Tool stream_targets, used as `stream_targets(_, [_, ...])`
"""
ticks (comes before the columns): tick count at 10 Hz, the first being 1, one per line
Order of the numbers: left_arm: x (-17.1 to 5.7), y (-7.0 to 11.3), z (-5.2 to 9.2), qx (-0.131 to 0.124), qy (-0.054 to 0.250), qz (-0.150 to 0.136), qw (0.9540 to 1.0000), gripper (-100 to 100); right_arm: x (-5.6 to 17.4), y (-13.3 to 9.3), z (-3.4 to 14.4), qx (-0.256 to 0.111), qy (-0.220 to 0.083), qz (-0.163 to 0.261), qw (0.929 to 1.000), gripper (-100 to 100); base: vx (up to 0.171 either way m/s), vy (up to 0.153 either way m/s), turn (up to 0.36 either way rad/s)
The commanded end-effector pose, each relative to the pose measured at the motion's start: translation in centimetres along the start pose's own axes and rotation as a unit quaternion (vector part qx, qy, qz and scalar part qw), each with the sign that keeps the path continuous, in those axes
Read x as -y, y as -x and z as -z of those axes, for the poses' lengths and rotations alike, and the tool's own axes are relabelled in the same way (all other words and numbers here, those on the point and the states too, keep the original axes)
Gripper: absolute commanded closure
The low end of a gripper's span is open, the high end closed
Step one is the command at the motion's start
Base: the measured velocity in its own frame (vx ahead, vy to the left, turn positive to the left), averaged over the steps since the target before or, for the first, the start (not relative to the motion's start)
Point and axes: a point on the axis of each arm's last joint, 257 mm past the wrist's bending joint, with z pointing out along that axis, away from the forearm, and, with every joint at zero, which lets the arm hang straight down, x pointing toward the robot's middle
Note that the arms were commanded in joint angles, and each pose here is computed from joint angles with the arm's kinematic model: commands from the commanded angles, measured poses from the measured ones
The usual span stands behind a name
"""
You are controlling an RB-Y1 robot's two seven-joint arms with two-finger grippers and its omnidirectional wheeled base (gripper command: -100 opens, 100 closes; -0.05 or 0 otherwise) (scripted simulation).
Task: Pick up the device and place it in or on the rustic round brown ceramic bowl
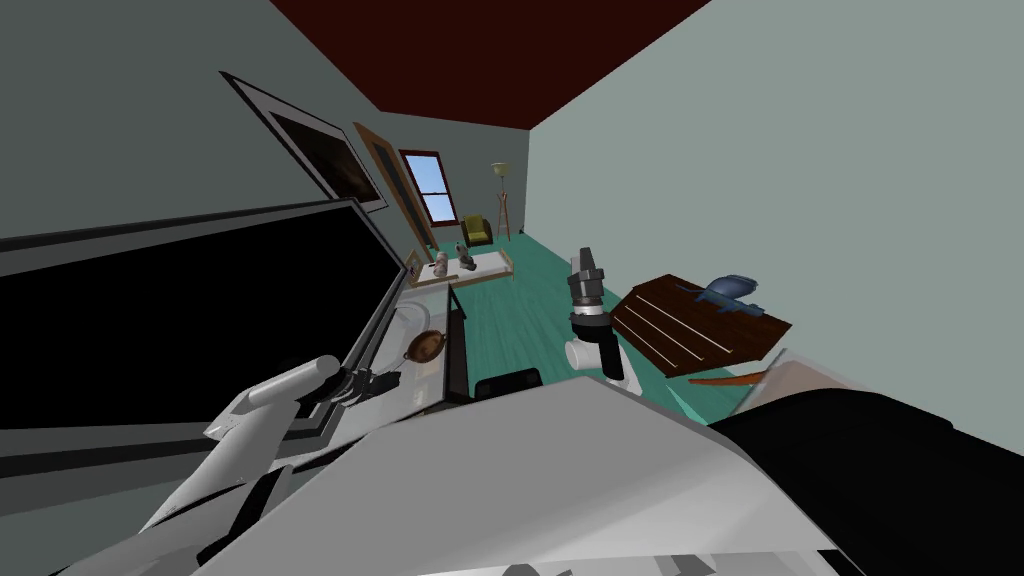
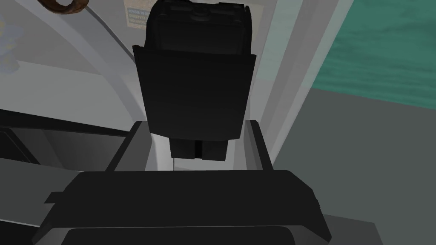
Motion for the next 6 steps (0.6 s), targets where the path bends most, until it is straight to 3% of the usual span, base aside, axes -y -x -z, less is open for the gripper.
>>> stream_targets(1, [-1.3,0.6,-0.1,0.004,0.017,0.011,0.9998,100,0.0,0.0,0.0,0.000,0.000,0.000,1.0000,0,0.146,-0.042,0.043])
stream_targets(6, [-4.6,1.7,0.2,0.013,0.060,0.034,0.9975,100,0.0,0.0,0.0,0.000,0.000,0.000,1.0000,0,0.149,-0.025,0.024])
